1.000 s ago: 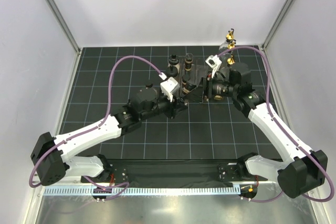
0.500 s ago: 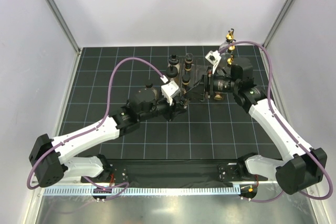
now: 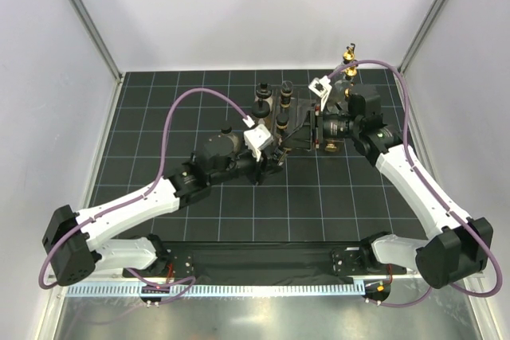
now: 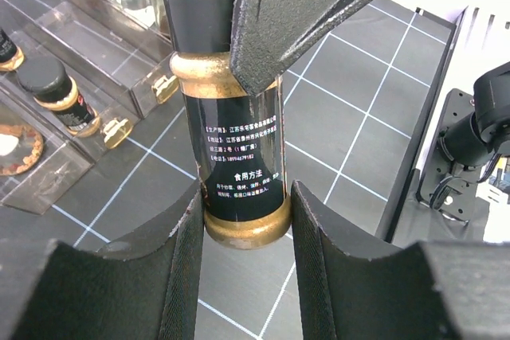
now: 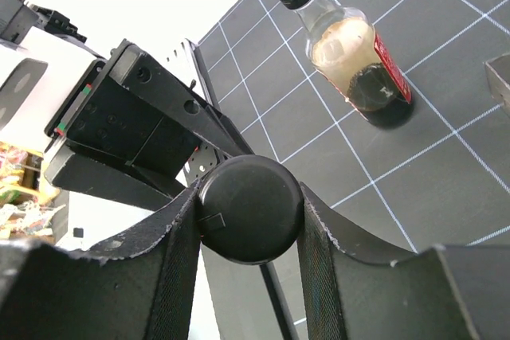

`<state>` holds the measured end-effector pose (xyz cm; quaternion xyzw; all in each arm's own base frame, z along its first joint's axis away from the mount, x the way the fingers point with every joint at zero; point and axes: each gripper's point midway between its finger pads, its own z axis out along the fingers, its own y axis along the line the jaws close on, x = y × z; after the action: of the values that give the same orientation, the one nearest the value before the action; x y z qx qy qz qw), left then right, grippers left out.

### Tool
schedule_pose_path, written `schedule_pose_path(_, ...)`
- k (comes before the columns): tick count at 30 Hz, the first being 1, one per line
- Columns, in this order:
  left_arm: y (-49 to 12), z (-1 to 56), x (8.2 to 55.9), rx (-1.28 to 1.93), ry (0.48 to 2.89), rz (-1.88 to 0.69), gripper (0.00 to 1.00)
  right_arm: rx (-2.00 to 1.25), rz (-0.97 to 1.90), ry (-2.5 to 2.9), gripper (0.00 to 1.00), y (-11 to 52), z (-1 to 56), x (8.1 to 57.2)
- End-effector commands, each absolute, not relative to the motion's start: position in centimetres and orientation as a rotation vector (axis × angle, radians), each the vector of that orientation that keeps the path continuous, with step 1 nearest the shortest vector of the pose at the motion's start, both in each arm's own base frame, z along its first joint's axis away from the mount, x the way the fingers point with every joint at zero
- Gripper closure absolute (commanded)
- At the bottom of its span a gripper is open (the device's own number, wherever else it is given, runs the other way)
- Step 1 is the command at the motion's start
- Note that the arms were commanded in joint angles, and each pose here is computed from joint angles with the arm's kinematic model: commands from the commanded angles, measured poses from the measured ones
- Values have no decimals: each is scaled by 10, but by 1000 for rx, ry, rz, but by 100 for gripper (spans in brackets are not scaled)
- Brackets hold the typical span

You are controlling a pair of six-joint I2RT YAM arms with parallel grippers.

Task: Organize the condiment bottles
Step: Place the bottle in the storage box.

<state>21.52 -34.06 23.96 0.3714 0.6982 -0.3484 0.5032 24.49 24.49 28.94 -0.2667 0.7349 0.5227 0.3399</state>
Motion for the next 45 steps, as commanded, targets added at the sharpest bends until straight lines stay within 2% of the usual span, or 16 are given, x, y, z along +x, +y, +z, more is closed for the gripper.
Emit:
schedule_pose_path(1,-335,266,217,845,1617,-845,52,-816,1333,1793,96,245,319,237)
schedule_pose_path(3,-332,271,216,831,1609,-853,42,-858,1258,1776,96,240,319,240)
schedule_pose_path(4,-329,279,213,824,1589,-862,32,-874,1231,1766,96,238,318,242)
schedule_pose_path(7,-320,299,205,811,1553,-871,14,-908,1140,1732,96,230,323,247)
schedule_pose_path(9,-312,305,201,811,1549,-866,8,-927,1088,1711,96,225,327,249)
schedule_pose_path(10,-308,309,198,818,1552,-860,1,-944,1051,1694,96,221,328,253)
schedule_pose_path(17,-256,339,191,783,1581,-696,0,-944,799,1713,96,200,330,290)
schedule_pose_path(28,-144,360,210,461,1632,-275,0,-875,564,1725,96,186,347,352)
schedule_pose_path(33,-117,341,234,374,1730,-148,0,-846,527,1732,96,186,347,375)
schedule_pose_path(39,-77,326,267,148,1798,-163,0,-807,490,1749,96,186,342,400)
schedule_pose_path(45,-37,286,284,-52,1874,-148,0,-751,473,1775,96,190,333,430)
